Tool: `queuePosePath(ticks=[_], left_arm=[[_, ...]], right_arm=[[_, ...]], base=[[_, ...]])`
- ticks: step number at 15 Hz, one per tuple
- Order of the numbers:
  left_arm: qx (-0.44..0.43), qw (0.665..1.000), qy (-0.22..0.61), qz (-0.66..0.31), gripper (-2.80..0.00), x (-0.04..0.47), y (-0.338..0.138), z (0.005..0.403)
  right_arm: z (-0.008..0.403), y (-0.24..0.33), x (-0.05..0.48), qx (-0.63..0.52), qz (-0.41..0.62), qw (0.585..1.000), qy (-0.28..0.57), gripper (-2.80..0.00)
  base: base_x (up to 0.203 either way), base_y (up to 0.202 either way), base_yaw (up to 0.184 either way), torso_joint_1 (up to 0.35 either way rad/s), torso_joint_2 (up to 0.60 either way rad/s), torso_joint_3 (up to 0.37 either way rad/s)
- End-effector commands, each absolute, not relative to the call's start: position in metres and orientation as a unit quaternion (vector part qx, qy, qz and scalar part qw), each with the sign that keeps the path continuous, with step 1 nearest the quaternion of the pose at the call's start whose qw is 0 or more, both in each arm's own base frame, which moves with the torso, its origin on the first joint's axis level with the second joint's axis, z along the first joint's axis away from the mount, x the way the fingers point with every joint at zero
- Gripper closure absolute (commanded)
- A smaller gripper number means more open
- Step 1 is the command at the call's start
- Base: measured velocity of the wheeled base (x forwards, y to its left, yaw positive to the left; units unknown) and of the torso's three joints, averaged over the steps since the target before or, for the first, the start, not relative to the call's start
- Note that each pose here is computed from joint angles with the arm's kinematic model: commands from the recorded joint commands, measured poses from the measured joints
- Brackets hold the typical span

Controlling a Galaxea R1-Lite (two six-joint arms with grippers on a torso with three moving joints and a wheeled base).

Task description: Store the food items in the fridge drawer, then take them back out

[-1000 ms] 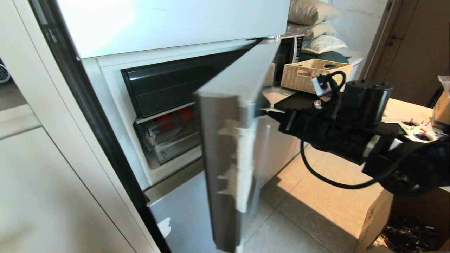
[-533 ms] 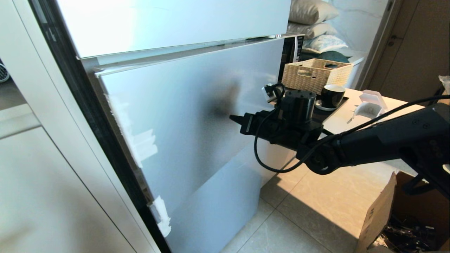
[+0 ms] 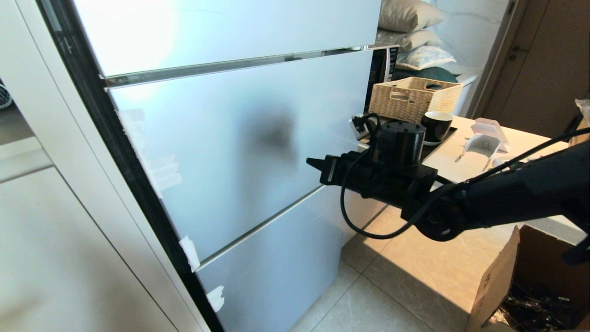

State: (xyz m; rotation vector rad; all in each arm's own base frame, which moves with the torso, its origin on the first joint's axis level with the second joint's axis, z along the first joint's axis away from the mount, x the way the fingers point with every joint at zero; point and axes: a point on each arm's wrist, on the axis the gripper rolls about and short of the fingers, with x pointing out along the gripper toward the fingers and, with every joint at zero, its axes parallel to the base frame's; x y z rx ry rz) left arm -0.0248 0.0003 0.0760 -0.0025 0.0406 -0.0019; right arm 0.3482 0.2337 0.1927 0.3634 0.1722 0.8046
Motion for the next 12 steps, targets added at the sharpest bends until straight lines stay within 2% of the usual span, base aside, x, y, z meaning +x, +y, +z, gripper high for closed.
queuePosePath(ticks=[1,5,9,12], left_arm=[[-0.001,1.000,0.020,-0.001,0.00,-0.025,0.000,0.076],[-0.001,1.000,0.020,-0.001,0.00,-0.025,0.000,0.076],[-0.001,1.000,0.021,-0.001,0.00,-0.025,0.000,0.076],[-0.001,1.000,0.020,-0.001,0.00,-0.025,0.000,0.076]], right_arm=[[0.218,0.217,0.309,0.156,0.382,0.909,0.058,0.00],[0.211,0.148,0.212,0.028,0.273,0.961,0.041,0.00],[0.208,0.049,0.115,-0.012,0.165,0.986,-0.003,0.00],[0.180,0.009,0.043,-0.032,0.092,0.995,-0.028,0.00]], base=[[0.000,0.000,0.000,0.000,0.00,0.000],[0.000,0.000,0.000,0.000,0.00,0.000],[0.000,0.000,0.000,0.000,0.00,0.000],[0.000,0.000,0.000,0.000,0.00,0.000]])
